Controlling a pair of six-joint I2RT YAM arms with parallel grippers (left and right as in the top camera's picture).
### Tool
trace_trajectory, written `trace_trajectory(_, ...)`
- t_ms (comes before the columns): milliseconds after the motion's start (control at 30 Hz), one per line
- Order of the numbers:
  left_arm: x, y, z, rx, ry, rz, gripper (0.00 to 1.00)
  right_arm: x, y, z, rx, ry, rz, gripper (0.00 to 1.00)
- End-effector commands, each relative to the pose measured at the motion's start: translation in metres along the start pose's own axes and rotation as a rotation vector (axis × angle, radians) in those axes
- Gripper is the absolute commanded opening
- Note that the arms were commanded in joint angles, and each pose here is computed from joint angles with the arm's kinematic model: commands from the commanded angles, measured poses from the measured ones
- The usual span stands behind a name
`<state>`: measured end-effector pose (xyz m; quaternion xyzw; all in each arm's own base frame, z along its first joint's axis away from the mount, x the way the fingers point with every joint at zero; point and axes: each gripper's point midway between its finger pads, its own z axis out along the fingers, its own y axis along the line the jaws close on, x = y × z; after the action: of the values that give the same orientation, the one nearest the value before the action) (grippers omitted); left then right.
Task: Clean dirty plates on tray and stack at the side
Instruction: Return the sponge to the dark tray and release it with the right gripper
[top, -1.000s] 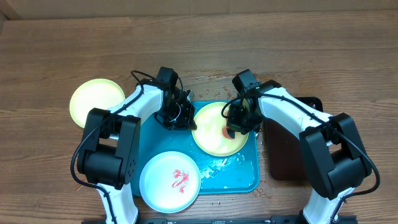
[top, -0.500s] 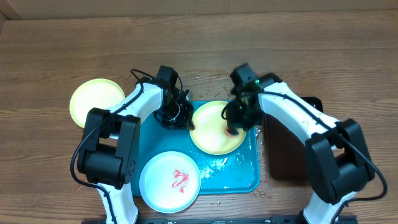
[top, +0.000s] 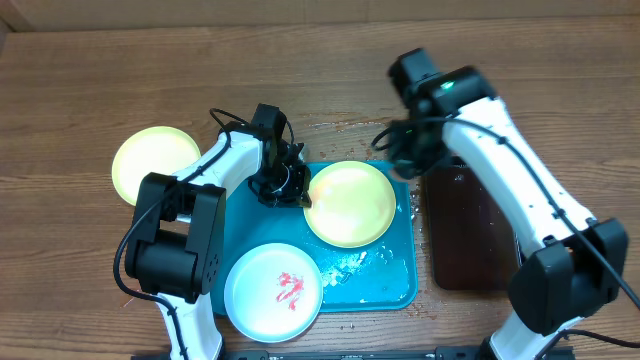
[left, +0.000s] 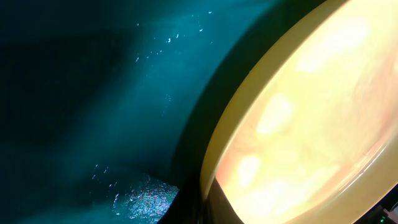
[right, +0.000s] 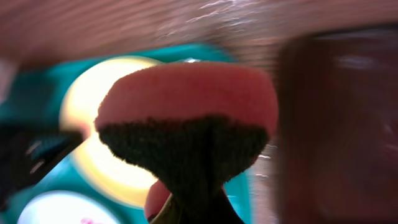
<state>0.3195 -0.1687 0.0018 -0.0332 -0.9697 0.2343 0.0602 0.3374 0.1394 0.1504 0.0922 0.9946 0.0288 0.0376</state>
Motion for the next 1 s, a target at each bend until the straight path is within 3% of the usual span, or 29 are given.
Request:
trace_trajectory(0,-0.001,0.021,0.009,-0.078,0.018,-0.044,0.04,-0.021,-0.064,-0.027,0.161,-0.091,0.21,0.04)
trace_trajectory(233,-0.009,0.015,0.0,-0.085,0.008,-0.039,0.04,0.001,-0.122,0.012,0.256,0.055,0.322,0.04)
trace_trajectory(433,-0.015,0.013,-0.008,-0.102,-0.004,-0.034,0.04,0.034,-0.119,0.076,0.205,0.163,0.325,0.04)
trace_trajectory(667,-0.017,0.01,-0.014,-0.105,-0.004,-0.034,0.04,0.047,-0.121,0.092,0.206,0.187,0.387,0.04)
trace_trajectory(700,-0.017,0.009,-0.014,-0.105,-0.004,-0.034,0.04,0.047,-0.12,0.093,0.198,0.188,0.387,0.08)
trace_trajectory(733,-0.017,0.009,-0.015,-0.105,-0.003,-0.034,0.04,0.046,-0.119,0.093,0.197,0.188,0.388,0.23)
trace_trajectory(767,-0.018,0.009,-0.015,-0.105,-0.004,-0.034,0.04,0.046,-0.119,0.093,0.197,0.188,0.387,0.63)
trace_trajectory(800,-0.018,0.009,-0.015,-0.105,-0.004,-0.034,0.04,0.047,-0.119,0.093,0.197,0.188,0.386,0.95)
trace_trajectory(833,-0.017,0.009,-0.015,-0.105,-0.003,-0.034,0.04,0.047,-0.119,0.093,0.198,0.188,0.386,1.0)
trace_trajectory(967,-0.017,0.007,-0.015,-0.105,-0.001,-0.03,0.04,0.038,-0.117,0.09,0.182,0.165,0.363,1.0)
